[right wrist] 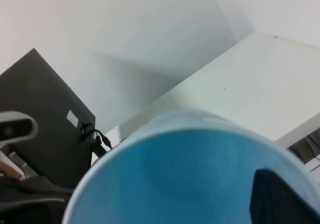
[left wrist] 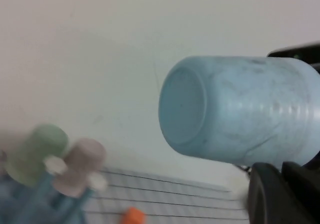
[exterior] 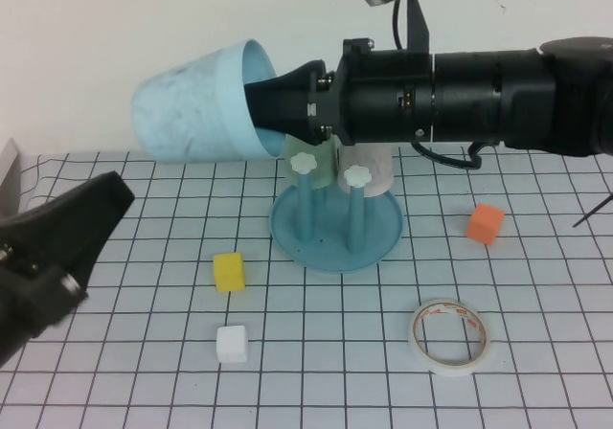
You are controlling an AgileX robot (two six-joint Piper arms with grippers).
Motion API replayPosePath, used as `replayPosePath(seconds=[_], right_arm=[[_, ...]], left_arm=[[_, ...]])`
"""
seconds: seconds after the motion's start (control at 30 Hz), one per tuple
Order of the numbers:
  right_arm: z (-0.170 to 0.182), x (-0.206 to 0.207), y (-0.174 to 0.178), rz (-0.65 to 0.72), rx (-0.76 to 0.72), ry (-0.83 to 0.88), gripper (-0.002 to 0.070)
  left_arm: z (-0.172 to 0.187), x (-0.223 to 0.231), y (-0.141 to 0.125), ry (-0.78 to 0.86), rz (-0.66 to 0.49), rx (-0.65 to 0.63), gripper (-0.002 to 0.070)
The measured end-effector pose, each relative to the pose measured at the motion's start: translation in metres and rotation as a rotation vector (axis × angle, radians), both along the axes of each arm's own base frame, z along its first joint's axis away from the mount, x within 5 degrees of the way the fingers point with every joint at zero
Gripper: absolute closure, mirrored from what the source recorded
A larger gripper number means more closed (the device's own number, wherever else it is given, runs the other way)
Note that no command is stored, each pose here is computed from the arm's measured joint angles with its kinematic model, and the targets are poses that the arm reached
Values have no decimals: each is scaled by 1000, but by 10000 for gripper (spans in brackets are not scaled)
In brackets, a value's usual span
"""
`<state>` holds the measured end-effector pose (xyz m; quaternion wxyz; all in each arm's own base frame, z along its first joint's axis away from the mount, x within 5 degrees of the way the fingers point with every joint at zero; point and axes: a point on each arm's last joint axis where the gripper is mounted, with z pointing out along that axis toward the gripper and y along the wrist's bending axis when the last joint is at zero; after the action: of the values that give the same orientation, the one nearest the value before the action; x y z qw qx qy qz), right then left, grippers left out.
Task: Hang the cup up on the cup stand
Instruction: Adjust the cup with two arms
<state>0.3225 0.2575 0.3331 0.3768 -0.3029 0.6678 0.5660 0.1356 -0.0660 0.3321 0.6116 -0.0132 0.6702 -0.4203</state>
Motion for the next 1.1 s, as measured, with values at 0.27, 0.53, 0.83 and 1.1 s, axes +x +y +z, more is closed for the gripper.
replayPosePath(seconds=[0.27,0.53,0.83,1.1], right_arm=[[1,-3,3,11,-11,-74,652],[-1,-8,16,-5,-59,-215,652],[-2,-1,15,-79,-104,-323,652],[0,0,13,-92,-157,-500,652]], left_arm=[[0,9,-10,236,-149,-425,394],[-14,34,-23,449,-263,-678,209],[-14,46,-20,464,-254,-849,193],[-15,49,-17,463,-211,-872,158]])
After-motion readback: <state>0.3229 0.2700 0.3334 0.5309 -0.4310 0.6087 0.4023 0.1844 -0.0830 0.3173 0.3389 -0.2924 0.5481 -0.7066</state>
